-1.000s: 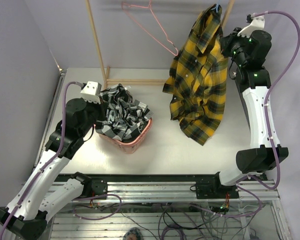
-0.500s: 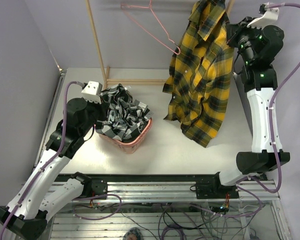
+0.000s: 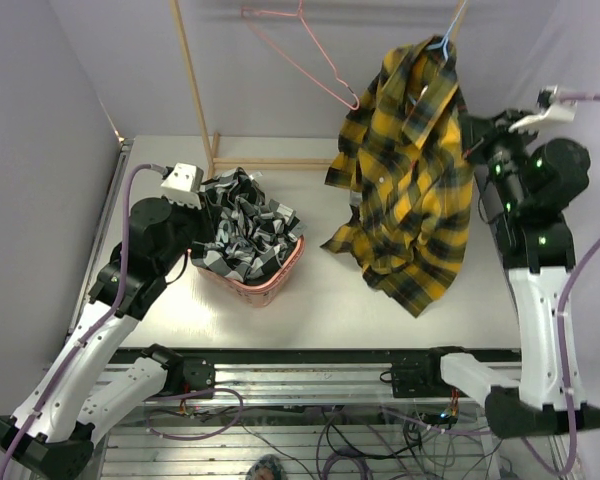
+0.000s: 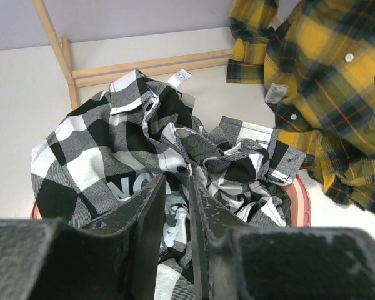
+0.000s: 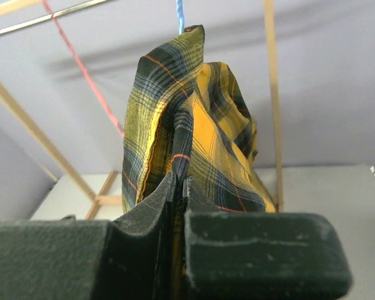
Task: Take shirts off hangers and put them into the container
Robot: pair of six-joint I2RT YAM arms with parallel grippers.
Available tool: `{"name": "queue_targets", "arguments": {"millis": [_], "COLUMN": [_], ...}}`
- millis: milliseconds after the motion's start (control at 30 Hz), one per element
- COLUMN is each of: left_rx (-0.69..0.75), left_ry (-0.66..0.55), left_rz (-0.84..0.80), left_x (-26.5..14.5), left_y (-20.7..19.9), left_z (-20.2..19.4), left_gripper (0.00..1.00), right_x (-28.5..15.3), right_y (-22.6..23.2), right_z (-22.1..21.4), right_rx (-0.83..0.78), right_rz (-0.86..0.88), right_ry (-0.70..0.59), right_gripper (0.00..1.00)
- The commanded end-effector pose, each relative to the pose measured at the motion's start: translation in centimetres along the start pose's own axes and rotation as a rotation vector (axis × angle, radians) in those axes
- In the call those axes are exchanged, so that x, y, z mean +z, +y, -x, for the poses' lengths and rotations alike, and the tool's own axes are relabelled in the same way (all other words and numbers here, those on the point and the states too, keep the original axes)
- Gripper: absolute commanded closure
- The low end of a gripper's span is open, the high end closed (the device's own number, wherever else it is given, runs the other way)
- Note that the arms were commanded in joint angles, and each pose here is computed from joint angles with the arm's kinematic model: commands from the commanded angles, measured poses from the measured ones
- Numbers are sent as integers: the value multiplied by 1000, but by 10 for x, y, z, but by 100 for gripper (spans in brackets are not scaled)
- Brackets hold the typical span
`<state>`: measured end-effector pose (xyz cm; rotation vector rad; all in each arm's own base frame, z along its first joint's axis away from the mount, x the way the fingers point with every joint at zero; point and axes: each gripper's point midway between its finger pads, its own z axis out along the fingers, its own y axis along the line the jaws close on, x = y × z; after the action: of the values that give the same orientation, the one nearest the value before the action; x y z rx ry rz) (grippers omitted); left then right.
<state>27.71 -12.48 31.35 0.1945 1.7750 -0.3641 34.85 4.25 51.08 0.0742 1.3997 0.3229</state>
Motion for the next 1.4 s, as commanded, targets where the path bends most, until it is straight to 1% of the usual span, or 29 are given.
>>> {"name": "queue_targets", "arguments": {"millis": [0, 100, 200, 400, 467, 533, 600, 733, 900, 1000, 1133, 1367], "left_rx": [-11, -9, -12, -23, -31, -34, -32, -29, -54, -63, -58, -29], "left_ry": [-22, -15, -13, -37, -47, -58, -68, -112, -217, -251, -272, -263], "left_rz": [-8, -44, -72, -117, -142, -186, -233, -335, -428, -491, -562, -568], "left_x": [0, 2, 1, 0, 0, 1, 2, 0, -8, -11, -10, 4], "left_y": [-2, -9, -14, -22, -27, -35, -44, -62, -81, -94, -107, -111], "left_z": [9, 8, 8, 13, 15, 19, 24, 39, 78, 96, 109, 118], "left_gripper": [66, 62, 53, 43, 40, 36, 34, 31, 28, 25, 23, 24], "right_x": [-31, -55, -83, -131, -144, -158, -168, -184, -194, -200, -206, -208], "right_y": [15, 14, 15, 20, 31, 50, 65, 82, 98, 108, 116, 122], "right_z": [-24, -50, -75, -104, -108, -113, -121, -110, -86, -70, -59, -55], "right_rx": [75, 82, 88, 89, 88, 97, 115, 105, 111, 115, 121, 131], "right_rz": [80, 80, 93, 128, 194, 314, 414, 523, 593, 639, 675, 712], "right_ry": [34, 101, 148, 220, 227, 216, 213, 165, 129, 102, 81, 95], "right_gripper": [100, 100, 100, 100, 100, 100, 100, 100, 100, 100, 100, 100]}}
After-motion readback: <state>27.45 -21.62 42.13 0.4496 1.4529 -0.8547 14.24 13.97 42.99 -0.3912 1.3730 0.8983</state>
